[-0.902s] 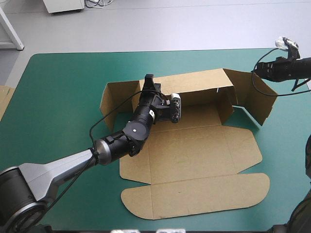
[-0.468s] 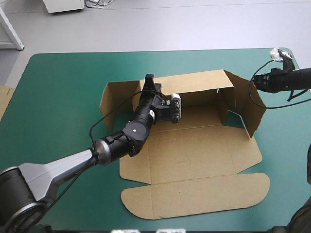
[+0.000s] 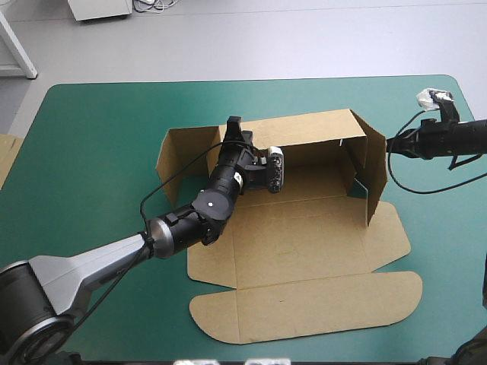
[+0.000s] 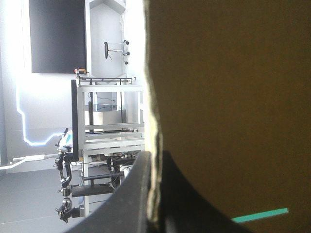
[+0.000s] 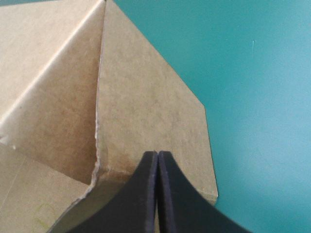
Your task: Fold the box
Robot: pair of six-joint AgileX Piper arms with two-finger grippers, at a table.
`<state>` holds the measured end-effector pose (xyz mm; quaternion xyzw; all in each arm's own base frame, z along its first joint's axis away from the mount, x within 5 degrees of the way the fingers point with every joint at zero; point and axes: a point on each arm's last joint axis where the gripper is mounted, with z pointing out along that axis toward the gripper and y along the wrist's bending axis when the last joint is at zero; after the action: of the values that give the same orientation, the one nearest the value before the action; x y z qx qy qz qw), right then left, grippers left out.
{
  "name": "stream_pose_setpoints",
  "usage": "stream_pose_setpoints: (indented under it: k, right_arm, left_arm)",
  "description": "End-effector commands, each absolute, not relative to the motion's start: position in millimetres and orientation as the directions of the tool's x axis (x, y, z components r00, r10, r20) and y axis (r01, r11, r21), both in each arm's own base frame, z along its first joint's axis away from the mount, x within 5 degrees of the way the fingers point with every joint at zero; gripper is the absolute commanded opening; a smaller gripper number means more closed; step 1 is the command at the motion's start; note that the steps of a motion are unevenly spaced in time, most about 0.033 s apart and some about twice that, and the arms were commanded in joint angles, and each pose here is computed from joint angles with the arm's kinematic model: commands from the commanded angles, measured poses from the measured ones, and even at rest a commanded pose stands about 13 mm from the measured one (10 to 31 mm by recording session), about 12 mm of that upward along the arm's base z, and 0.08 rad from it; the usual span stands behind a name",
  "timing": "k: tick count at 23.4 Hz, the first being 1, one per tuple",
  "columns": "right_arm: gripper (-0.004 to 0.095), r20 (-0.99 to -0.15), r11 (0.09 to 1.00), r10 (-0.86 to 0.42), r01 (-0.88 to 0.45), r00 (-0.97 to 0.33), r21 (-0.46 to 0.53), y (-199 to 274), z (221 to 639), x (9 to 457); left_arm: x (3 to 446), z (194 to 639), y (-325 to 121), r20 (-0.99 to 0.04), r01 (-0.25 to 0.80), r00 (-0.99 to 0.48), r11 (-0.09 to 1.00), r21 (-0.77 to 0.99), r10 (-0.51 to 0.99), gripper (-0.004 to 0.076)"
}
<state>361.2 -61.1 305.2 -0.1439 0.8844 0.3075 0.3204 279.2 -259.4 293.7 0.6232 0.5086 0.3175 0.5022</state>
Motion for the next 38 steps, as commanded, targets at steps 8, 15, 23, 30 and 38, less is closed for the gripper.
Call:
stream_pose_setpoints:
  k: [8,15,23,30,38]
  right_arm:
    - [0.0387,-0.721,0.675,-0.345,-0.693,-0.601,0.254,-24,323,350]
    - [0.0621,-0.685,0.703,-0.321,-0.649,-0.654,0.290,-21,324,348]
    - [0.0621,-0.731,0.684,-0.281,-0.664,-0.622,0.302,-14,336,338]
    - [0.0616,-0.714,0.647,-0.303,-0.687,-0.631,0.332,3,326,336]
    - [0.0580,-0.717,0.697,-0.326,-0.669,-0.616,0.258,14,323,343]
  left_arm:
    - [272,313,-263,-0.155,0.292,0.333,0.055,0.955,0.930,-0.0010]
    - [273,313,-263,-0.158,0.294,0.330,0.058,0.954,0.931,-0.0010]
    - [272,313,-263,-0.161,0.296,0.331,0.060,0.953,0.930,-0.0010]
    - [272,312,-263,-0.167,0.301,0.329,0.064,0.951,0.929,-0.0010]
    - [272,312,-263,-0.177,0.308,0.324,0.073,0.948,0.929,-0.0010]
